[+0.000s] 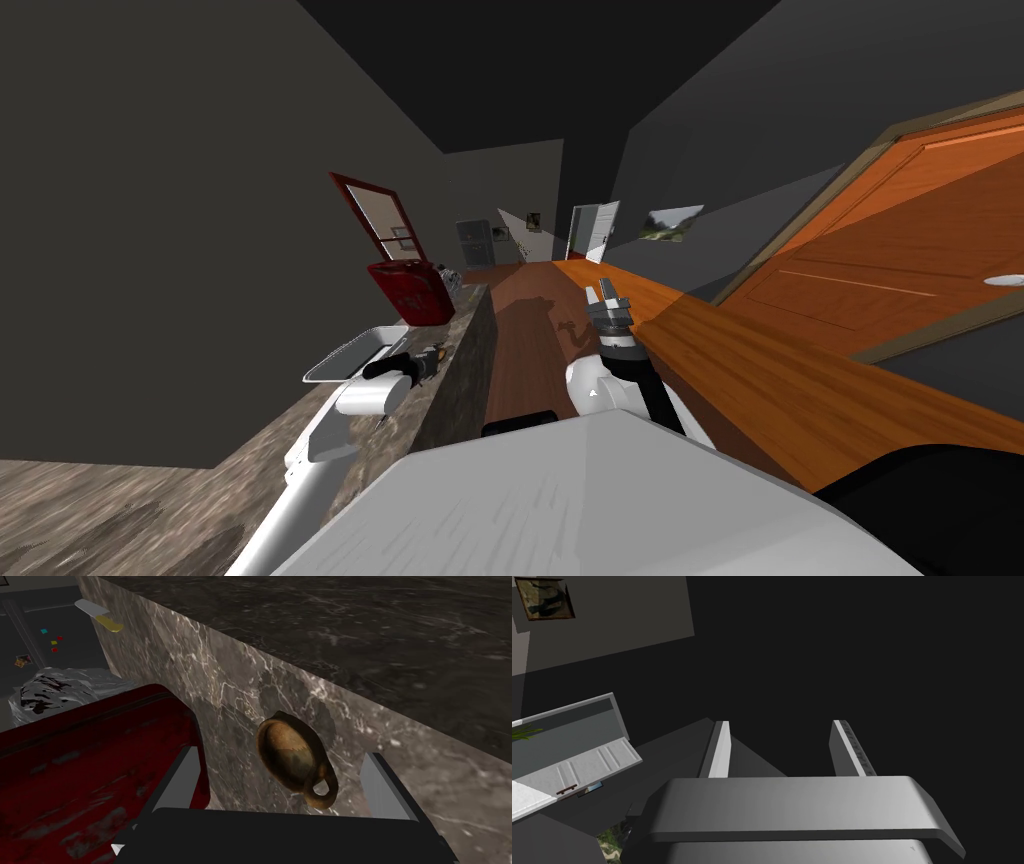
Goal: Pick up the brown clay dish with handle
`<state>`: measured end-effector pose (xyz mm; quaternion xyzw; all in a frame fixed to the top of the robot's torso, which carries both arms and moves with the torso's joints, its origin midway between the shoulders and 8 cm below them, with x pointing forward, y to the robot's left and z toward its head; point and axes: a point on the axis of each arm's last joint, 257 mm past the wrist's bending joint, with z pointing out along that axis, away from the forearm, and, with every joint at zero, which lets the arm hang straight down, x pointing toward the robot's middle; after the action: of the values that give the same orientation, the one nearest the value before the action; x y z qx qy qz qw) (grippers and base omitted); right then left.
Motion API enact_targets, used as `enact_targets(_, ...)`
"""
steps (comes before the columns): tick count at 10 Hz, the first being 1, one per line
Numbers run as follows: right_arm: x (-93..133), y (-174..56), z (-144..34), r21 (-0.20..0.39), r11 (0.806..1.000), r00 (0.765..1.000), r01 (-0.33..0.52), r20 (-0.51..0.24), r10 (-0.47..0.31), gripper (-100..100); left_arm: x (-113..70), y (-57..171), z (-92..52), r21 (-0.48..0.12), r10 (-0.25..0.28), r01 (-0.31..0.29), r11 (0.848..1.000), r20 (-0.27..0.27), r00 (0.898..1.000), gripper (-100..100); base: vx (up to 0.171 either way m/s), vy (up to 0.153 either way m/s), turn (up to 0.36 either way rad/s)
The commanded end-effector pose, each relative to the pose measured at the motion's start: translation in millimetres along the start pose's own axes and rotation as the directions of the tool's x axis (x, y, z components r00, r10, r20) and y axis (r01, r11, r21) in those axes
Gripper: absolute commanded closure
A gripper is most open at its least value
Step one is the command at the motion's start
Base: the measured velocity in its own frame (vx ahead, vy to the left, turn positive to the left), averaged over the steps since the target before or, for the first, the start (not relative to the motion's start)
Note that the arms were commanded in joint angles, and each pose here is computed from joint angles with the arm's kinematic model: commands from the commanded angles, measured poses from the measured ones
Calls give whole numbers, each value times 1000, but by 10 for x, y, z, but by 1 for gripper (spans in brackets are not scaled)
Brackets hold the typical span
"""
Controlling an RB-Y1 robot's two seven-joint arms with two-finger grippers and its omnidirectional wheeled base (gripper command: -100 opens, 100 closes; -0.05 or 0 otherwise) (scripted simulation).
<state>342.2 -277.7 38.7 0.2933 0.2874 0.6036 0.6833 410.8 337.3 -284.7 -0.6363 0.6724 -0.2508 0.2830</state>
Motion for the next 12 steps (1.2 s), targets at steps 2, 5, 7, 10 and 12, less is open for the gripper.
enact_targets(2, 0, 0, 0, 0, 1000, 1000, 0, 0, 0, 0, -183, 213, 8, -85, 15, -13, 996, 25, 1000, -100, 50, 74, 12)
enact_targets(5, 0, 0, 0, 0, 1000, 1000, 0, 0, 0, 0, -215, 269, 33, -110, 17, -14, 994, 29, 999, 0, 35, 24, -1)
enact_targets(7, 1, 0, 1, 0, 1000, 1000, 0, 0, 0, 0, -295, 242, 117, -110, 6, -1, 994, 41, 999, -100, -41, 1, -94)
enact_targets(10, 1, 0, 1, 0, 1000, 1000, 0, 0, 0, 0, -413, 207, 239, -111, -12, 18, 994, 59, 998, -100, -47, -1, -74)
enact_targets(12, 1, 0, 1, 0, 1000, 1000, 0, 0, 0, 0, -491, 184, 317, -112, -23, 31, 993, 71, 997, -100, -54, -7, -80)
